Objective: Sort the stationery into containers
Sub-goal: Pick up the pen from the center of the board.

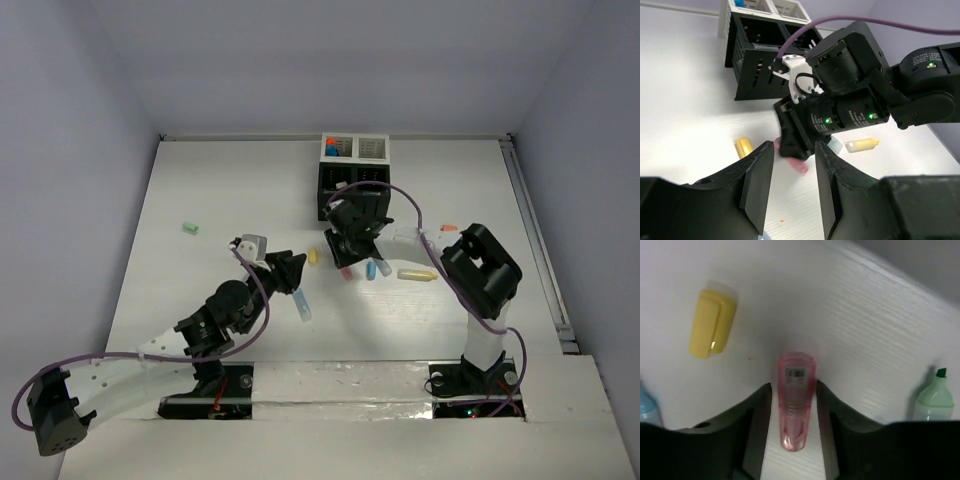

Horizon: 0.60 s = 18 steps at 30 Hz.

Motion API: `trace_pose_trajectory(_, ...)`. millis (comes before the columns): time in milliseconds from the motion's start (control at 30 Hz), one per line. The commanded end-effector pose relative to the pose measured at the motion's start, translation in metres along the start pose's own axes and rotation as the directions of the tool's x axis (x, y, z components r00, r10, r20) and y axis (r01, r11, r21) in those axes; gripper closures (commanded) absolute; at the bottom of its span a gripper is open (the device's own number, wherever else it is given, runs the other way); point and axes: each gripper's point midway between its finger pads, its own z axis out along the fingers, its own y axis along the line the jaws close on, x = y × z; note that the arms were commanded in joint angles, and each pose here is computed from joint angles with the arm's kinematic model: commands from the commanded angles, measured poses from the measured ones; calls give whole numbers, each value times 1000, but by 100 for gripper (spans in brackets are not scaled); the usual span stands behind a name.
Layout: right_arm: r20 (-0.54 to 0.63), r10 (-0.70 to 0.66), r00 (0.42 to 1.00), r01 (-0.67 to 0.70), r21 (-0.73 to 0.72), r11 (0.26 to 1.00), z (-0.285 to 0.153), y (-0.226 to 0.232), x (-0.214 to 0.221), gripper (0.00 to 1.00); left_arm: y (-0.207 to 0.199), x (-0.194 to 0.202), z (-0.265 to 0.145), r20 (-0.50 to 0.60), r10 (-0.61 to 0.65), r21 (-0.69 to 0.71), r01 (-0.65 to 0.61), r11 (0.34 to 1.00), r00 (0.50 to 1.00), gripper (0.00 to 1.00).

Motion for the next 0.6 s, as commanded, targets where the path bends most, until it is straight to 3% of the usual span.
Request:
trace_pose_trajectory(0,-9,-10,1000,11,123,992,7,-17,-1,66,7,-11,-2,51,-20,-26,21,999,999,65)
trace_pose_trajectory(67,19,-1,1000,-2,127,992,0,-16,-9,82,11,-12,-4,64,-18,-38,21,999,998,64)
trace_pose_trajectory(167,116,-1,993,-11,102,995,-23,-10,-40,88,17,-12,-7,81,-17,-53,21,998,997,64)
trace_pose_trajectory(267,289,13,957,-35,70,997,-66,-7,-102,91,22,-11,-10,94,-10,-62,16,998,996,64)
trace_pose_trajectory(433,548,91,831,-89,-29,996,-127,-21,-200,91,27,-1,-11,74,-2,-68,7,998,997,64)
trace_pose_trajectory(567,701,125,702,-169,-6,986,-153,-75,-265,90,23,3,-9,56,0,-51,3,999,998,64)
